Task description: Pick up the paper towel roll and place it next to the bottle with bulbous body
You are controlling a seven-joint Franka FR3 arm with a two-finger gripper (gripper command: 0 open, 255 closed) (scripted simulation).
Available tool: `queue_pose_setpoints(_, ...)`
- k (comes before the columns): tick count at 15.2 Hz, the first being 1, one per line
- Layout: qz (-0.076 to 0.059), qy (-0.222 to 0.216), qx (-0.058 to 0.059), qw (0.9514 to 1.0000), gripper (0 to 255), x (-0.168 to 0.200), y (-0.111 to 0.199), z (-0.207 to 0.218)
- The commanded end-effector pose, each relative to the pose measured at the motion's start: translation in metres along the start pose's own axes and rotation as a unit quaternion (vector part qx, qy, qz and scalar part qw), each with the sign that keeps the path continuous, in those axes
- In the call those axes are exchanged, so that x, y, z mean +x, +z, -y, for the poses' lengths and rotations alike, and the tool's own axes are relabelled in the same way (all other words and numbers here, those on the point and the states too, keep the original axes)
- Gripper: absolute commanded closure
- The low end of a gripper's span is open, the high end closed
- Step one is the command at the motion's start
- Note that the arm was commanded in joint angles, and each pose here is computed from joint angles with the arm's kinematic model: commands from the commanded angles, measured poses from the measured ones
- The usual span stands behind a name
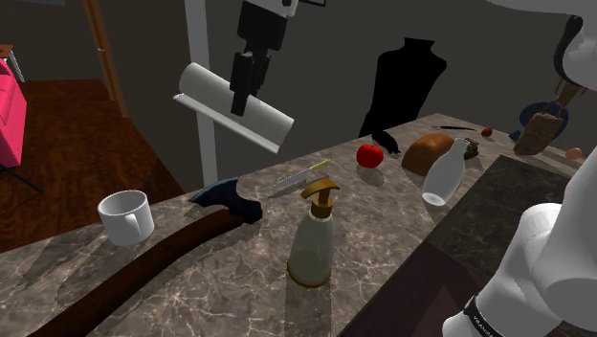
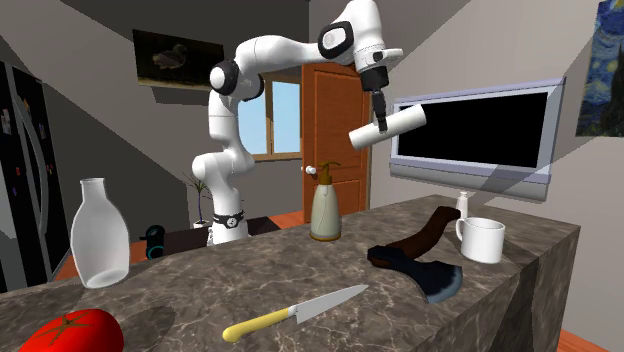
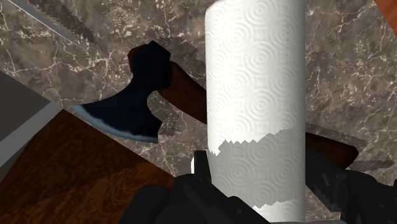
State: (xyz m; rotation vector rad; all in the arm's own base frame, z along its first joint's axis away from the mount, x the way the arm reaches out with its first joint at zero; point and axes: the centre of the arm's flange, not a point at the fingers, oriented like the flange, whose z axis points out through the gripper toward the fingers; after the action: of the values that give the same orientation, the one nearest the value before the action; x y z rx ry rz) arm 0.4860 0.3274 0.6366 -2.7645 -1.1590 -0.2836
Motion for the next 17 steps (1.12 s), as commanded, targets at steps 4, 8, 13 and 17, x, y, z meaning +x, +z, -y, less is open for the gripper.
queue_pose_setpoints(4, 0.0, 0.0, 0.0, 1.0, 255, -0.044, -0.013, -0.043)
queue_pose_setpoints(8, 0.0, 0.0, 0.0, 1.0, 255, -0.081, -0.024, -0.079)
queue_pose_setpoints(13, 0.0, 0.0, 0.0, 1.0, 255, -0.127, -0.036, -0.124)
queue_pose_setpoints(17, 0.0, 0.0, 0.0, 1.0, 255, -0.164, -0.047, -0.16)
